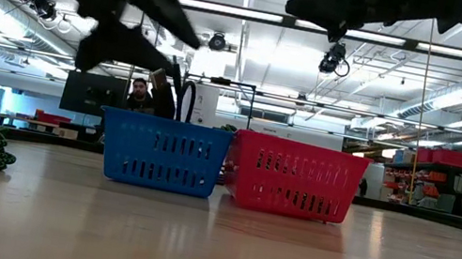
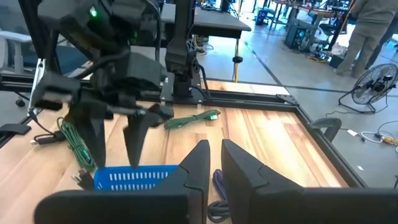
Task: Pick & Place USB Port
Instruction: Put the black and green USB cable into the red basket
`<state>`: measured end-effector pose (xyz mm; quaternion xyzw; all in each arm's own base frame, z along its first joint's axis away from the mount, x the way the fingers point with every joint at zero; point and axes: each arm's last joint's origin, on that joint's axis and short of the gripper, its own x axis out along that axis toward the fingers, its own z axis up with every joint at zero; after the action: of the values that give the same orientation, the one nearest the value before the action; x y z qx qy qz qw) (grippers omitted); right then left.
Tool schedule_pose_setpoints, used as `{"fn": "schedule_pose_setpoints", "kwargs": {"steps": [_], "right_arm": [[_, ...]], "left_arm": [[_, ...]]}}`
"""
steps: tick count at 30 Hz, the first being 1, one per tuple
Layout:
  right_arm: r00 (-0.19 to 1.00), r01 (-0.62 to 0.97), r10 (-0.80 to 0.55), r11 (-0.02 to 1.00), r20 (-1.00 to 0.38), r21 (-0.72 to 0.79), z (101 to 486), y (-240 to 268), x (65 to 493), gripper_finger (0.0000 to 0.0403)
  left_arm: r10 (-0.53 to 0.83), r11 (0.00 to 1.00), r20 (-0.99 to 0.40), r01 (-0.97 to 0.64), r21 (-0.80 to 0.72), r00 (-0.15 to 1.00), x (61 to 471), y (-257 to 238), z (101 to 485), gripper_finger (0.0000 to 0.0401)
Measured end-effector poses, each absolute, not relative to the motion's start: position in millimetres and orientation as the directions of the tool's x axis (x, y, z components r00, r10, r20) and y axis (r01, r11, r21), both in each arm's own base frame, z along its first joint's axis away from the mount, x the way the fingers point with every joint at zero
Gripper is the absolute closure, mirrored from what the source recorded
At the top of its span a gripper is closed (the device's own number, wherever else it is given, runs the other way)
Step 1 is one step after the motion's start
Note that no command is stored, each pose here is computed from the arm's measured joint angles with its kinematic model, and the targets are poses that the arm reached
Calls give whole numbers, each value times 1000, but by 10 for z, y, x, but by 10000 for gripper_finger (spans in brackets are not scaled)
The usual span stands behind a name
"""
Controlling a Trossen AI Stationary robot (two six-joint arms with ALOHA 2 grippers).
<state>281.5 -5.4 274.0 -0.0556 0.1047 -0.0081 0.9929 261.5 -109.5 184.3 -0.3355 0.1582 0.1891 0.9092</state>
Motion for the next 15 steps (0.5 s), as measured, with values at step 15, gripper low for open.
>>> {"fn": "schedule_pose_setpoints", "kwargs": {"steps": [15], "right_arm": [[975, 4, -28, 994, -219, -110, 2728, -54, 2812, 362]], "left_arm": [[-10, 497, -740, -639, -587, 672, 1808, -1175, 2046, 188]]}}
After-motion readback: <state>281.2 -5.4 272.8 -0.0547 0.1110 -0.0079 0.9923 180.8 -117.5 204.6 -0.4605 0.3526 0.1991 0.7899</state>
